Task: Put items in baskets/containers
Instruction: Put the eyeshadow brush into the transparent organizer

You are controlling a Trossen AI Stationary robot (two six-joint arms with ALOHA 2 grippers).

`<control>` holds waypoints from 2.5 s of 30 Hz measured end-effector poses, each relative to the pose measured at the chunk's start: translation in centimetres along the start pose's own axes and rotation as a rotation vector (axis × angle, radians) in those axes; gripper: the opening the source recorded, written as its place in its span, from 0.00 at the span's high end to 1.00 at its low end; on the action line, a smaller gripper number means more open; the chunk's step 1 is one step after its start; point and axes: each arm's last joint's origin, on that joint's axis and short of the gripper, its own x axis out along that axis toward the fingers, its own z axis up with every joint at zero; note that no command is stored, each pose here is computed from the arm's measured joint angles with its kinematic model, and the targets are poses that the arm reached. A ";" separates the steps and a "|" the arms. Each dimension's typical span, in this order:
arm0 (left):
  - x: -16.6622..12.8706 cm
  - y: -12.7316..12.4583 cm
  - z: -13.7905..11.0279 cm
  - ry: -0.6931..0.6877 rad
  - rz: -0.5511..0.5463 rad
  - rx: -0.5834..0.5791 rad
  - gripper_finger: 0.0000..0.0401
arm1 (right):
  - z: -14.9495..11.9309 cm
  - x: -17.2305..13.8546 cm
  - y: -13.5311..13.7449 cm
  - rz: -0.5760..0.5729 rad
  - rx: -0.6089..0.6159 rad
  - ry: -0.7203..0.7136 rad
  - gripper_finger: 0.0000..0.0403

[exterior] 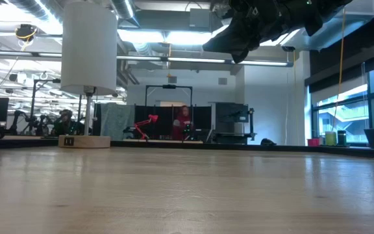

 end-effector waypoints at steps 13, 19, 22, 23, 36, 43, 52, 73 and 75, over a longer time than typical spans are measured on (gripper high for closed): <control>-2.1 2.0 1.9 -0.266 0.129 -0.096 0.99 | 0.0 0.0 0.0 -0.001 0.001 0.000 0.98; -2.6 3.0 3.7 -0.368 0.184 -0.087 0.99 | 0.0 0.0 0.0 -0.001 0.000 0.000 0.98; -2.4 3.2 4.5 -0.345 0.166 -0.049 0.99 | 0.0 0.0 0.0 -0.001 0.000 0.000 0.98; -2.2 3.3 4.7 -0.344 0.165 -0.040 0.99 | 0.0 0.0 0.0 -0.001 0.000 0.000 0.98; -0.7 3.2 4.5 -0.320 0.148 0.064 0.99 | -0.1 0.0 0.0 -0.001 -0.004 0.008 0.98; 0.1 3.1 3.6 -0.322 0.151 0.069 0.99 | -0.2 0.0 0.0 0.000 -0.003 0.016 0.98; -3.4 0.3 2.3 -0.335 0.033 0.198 0.99 | -0.1 0.0 0.0 -0.002 -0.004 0.012 0.98; -3.4 0.4 -0.5 -0.328 0.034 -0.090 0.99 | 0.0 0.0 0.0 0.000 -0.003 0.007 0.98; -2.8 0.2 -0.8 -0.331 0.017 -0.094 0.99 | 0.0 0.0 0.0 0.000 -0.003 0.007 0.98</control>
